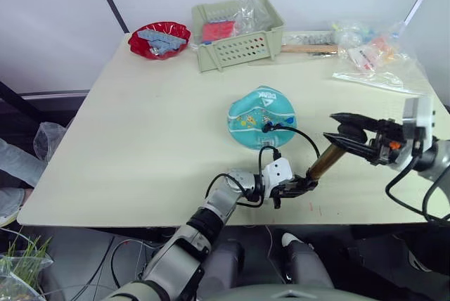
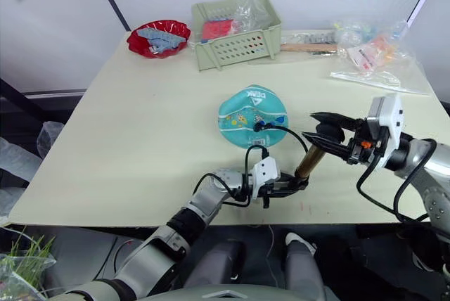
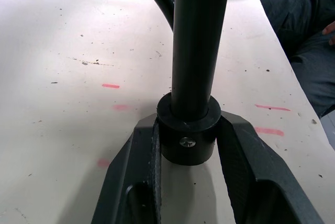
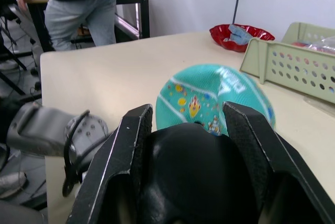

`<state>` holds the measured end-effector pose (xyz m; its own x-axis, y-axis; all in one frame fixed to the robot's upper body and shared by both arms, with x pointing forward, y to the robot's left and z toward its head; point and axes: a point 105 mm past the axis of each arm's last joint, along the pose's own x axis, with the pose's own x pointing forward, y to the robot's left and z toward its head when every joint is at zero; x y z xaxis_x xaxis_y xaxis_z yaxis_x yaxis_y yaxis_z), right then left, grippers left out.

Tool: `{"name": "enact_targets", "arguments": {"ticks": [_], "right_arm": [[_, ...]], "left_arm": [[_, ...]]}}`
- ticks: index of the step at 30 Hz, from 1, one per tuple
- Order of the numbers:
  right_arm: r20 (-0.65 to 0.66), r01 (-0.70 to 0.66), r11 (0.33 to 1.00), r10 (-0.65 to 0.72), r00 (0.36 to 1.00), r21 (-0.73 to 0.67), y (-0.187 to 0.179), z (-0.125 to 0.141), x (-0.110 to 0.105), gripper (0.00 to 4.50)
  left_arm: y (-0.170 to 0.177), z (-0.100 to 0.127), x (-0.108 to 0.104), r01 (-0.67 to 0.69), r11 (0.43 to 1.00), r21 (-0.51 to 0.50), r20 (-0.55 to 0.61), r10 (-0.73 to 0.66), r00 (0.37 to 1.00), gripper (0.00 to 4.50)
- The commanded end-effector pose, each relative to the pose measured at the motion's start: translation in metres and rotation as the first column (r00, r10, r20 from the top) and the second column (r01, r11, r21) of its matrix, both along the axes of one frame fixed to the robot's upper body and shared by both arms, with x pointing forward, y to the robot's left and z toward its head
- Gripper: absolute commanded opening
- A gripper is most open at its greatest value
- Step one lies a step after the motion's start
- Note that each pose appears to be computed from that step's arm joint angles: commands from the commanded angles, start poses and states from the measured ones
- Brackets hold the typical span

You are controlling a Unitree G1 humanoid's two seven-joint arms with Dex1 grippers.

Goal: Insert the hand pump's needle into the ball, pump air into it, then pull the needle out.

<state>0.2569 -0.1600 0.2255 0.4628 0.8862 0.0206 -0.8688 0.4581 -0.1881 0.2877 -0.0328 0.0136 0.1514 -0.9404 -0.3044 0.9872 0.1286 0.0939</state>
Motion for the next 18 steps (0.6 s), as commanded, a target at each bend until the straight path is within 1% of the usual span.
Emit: {"name": "enact_targets", "arguments": {"ticks": [1, 3, 6, 11, 13, 16, 18], "right_arm": [[0.117, -0.044, 0.998, 0.040, 0.992, 0.035, 0.003, 0.044, -0.015, 1.67], [0.147, -0.053, 0.999, 0.052, 0.988, 0.006, 0.002, 0.059, -0.018, 1.67], [0.169, -0.065, 0.998, 0.063, 0.984, 0.008, 0.001, 0.076, -0.022, 1.67], [0.156, -0.082, 0.997, 0.084, 0.984, -0.016, 0.002, 0.087, -0.027, 1.67], [0.153, -0.093, 0.996, 0.093, 0.984, -0.006, 0.004, 0.094, -0.029, 1.67], [0.148, -0.097, 0.995, 0.096, 0.984, 0.001, 0.008, 0.096, -0.029, 1.67], [0.099, -0.087, 0.996, 0.089, 0.991, -0.025, 0.012, 0.081, -0.023, 1.67]], "left_arm": [[0.010, -0.021, -0.001, -0.034, 0.997, 0.063, -0.055, 0.038, 0.998, 1.05], [0.011, -0.024, -0.002, -0.027, 0.996, 0.079, -0.057, 0.031, 0.998, 1.05], [0.012, -0.026, -0.002, -0.018, 0.995, 0.093, -0.039, 0.022, 0.999, 1.05], [0.011, -0.027, -0.003, -0.020, 0.996, 0.086, -0.045, 0.024, 0.999, 1.05], [0.011, -0.027, -0.003, -0.028, 0.996, 0.080, -0.049, 0.032, 0.998, 1.05], [0.011, -0.029, -0.004, -0.026, 0.996, 0.081, -0.050, 0.030, 0.998, 1.05], [0.010, -0.030, -0.006, -0.016, 0.996, 0.083, -0.058, 0.021, 0.998, 1.05]]}}
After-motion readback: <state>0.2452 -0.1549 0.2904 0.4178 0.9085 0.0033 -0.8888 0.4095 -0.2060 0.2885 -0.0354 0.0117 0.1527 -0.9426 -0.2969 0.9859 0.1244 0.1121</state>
